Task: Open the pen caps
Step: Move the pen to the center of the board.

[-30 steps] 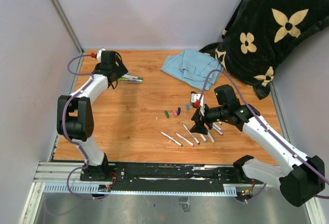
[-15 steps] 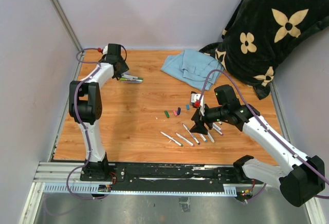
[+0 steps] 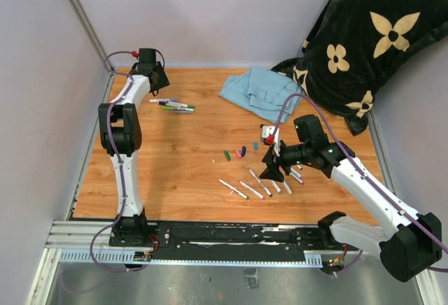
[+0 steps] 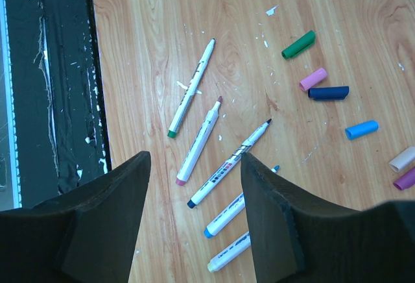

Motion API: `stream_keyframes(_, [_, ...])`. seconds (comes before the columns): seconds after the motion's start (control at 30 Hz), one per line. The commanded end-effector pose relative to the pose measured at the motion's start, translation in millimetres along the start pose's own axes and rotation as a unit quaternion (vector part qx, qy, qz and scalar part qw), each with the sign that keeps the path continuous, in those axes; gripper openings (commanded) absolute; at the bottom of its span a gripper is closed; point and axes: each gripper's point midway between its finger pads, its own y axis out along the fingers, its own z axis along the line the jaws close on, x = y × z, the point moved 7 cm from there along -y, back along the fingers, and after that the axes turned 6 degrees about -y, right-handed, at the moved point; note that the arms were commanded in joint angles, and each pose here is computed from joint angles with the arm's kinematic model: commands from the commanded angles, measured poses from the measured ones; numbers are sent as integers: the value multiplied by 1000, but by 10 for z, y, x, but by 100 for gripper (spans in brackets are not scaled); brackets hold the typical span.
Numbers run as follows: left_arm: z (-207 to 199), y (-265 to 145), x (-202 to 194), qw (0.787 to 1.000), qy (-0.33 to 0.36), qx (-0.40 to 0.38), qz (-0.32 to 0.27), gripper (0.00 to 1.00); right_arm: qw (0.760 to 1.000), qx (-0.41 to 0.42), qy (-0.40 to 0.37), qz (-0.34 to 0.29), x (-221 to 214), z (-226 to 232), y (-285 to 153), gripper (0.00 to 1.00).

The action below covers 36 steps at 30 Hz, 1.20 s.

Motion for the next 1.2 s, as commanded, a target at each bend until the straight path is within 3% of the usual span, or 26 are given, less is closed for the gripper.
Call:
stream_keyframes(0.0, [67, 204, -46, 999, 19, 10, 37, 48, 1000, -9, -15, -12, 91, -35, -70, 59])
stream_keyframes(0.1, [105, 280, -69, 999, 22, 7, 47, 42, 1000, -9, -14, -11, 85, -39, -69, 59])
stream_keyframes(0.47, [152, 376, -252, 995, 50, -9, 89, 38, 1000, -8, -11, -8, 70, -48, -56, 59])
stream_keyframes(1.17, [223, 143, -447, 990, 58, -27, 124, 36, 1000, -11, -18, -19, 114, -24, -100, 59])
